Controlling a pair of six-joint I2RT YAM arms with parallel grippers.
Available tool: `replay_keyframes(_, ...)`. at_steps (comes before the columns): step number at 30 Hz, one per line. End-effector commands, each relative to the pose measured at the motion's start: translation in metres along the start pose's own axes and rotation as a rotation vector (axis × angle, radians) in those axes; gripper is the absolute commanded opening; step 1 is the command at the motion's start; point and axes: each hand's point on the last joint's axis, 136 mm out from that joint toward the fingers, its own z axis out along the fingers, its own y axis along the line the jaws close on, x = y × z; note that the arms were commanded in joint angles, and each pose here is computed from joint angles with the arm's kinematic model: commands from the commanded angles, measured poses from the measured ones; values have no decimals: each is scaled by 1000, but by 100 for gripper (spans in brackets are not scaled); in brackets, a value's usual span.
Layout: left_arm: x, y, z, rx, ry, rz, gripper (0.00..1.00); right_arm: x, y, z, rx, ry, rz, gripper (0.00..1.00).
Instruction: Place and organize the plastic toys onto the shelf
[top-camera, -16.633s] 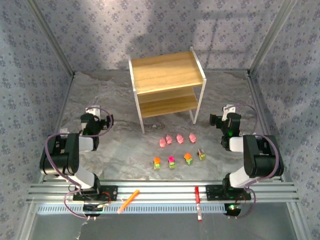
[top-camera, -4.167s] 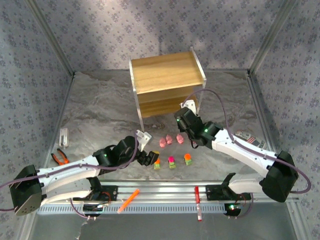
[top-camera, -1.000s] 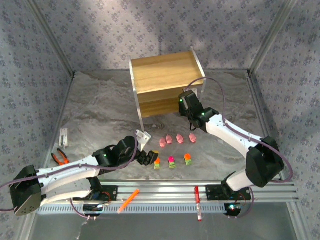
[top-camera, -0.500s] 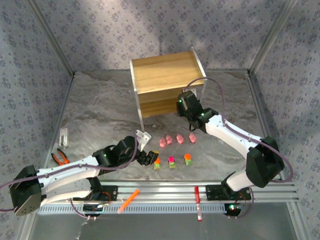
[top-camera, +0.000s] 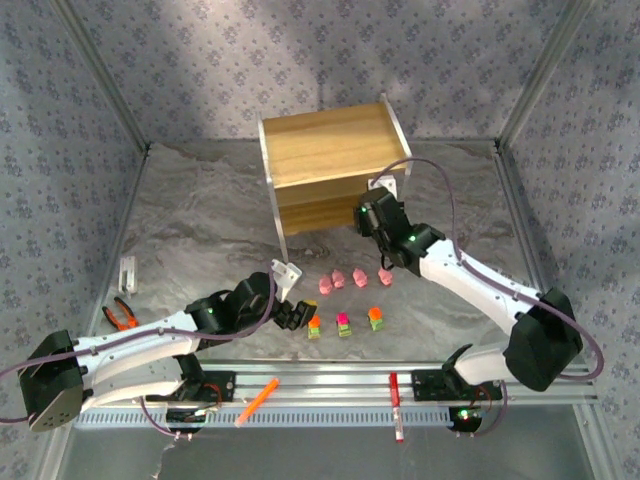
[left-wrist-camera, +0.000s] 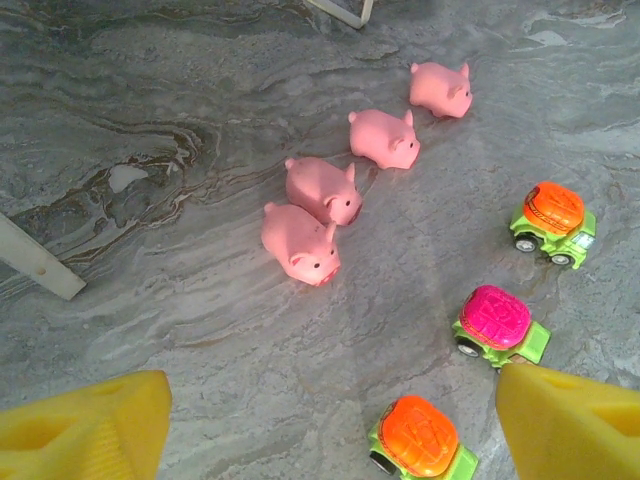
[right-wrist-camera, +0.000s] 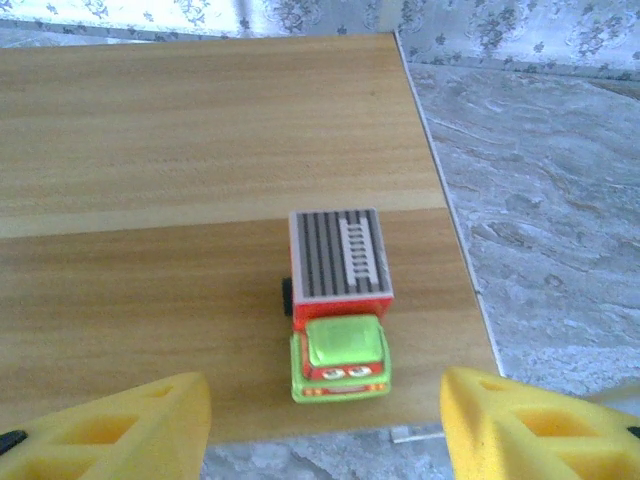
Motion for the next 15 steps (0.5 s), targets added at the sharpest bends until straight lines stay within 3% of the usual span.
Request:
replay_keyframes(1, 3, 3, 1, -24, 17, 13, 84, 10, -10, -11, 40, 7, 10, 63)
replay_keyframes(15, 8, -2, 11, -4, 62, 19, 84, 63, -3, -65, -19, 40, -7, 60)
